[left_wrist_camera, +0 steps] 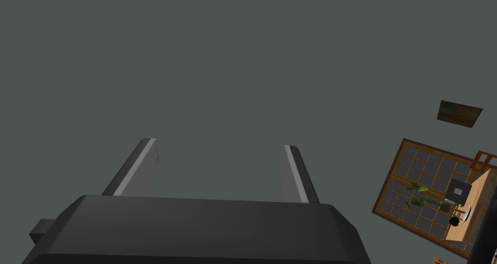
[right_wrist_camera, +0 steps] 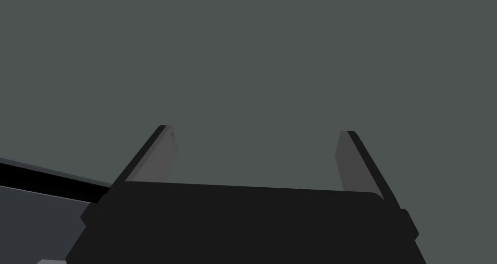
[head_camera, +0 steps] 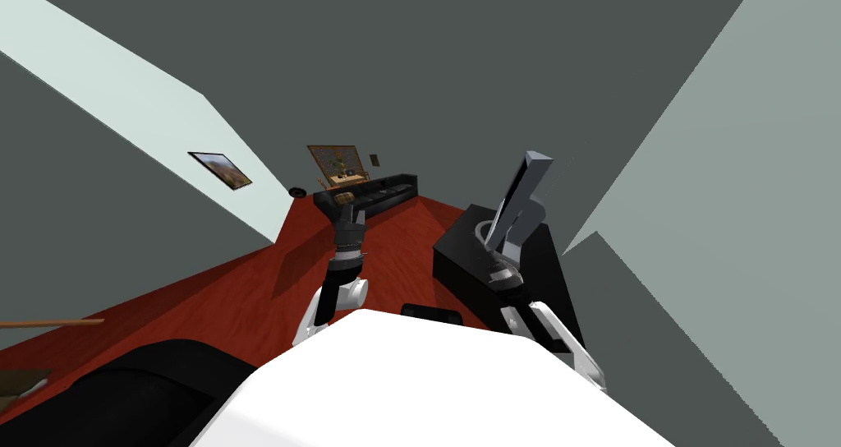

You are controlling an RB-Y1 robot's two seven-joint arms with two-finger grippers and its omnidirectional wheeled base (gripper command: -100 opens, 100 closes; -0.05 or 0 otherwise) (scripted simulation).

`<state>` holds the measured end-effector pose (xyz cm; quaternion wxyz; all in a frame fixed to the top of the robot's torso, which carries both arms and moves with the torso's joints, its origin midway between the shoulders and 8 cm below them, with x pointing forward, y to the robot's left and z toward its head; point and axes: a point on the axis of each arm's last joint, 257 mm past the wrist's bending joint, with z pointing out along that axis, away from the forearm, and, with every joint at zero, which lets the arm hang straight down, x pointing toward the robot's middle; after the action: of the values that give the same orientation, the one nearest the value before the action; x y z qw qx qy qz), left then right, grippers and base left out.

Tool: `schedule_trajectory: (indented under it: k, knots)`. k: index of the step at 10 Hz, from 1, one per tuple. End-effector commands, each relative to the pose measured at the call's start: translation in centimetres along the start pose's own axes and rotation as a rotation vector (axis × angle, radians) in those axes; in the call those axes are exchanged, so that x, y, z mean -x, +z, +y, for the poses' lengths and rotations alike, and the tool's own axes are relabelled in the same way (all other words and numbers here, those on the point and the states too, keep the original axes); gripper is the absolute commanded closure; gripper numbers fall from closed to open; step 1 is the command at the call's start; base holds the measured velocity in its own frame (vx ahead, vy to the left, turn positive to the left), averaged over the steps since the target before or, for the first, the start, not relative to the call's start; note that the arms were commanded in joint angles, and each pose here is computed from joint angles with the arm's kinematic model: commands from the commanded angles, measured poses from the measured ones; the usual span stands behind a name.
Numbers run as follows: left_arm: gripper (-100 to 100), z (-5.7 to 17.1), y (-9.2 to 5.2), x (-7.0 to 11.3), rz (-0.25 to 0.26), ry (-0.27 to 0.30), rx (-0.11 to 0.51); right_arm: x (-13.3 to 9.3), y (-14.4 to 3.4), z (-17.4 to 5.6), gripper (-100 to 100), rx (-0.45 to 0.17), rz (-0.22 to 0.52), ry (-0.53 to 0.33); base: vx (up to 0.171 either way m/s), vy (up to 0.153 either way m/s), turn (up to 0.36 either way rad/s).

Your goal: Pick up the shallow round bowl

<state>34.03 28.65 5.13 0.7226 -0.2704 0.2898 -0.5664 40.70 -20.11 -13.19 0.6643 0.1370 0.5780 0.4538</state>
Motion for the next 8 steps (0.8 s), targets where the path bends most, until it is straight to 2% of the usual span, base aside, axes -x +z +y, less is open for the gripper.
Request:
schedule_trajectory:
  k: [1, 2, 3, 4, 6, 7, 8]
  knots:
    - [0, 0.0, 0.0, 0.0, 0.0, 0.0, 0.0, -1.4, -0.3, -2.1, -100, -0.036, 0.059, -0.052, -0.011, 0.011, 0.102]
    - [0, 0.0, 0.0, 0.0, 0.0, 0.0, 0.0, -1.7, -0.5, -2.7, -100, -0.048, 0.064, -0.051, -0.008, 0.006, 0.058]
    - [0, 0.0, 0.0, 0.0, 0.0, 0.0, 0.0, -2.8, -1.0, -4.5, -100, -0.077, 0.115, -0.096, -0.007, 0.01, 0.122]
    - [0, 0.0, 0.0, 0.0, 0.0, 0.0, 0.0, -3.0, -1.2, -4.9, -100, -0.085, 0.118, -0.095, -0.006, 0.006, 0.057]
    - [0, 0.0, 0.0, 0.0, 0.0, 0.0, 0.0, -4.8, -2.4, -8.2, -100, -0.132, 0.215, -0.189, -0.008, 0.011, 0.152]
    - [0, 0.0, 0.0, 0.0, 0.0, 0.0, 0.0, -5.2, -3.1, -9.5, -100, -0.159, 0.227, -0.187, -0.005, 0.006, 0.068]
    - [0, 0.0, 0.0, 0.0, 0.0, 0.0, 0.0, -6.0, -4.0, -11.3, -100, -0.186, 0.277, -0.235, -0.004, 0.013, 0.114]
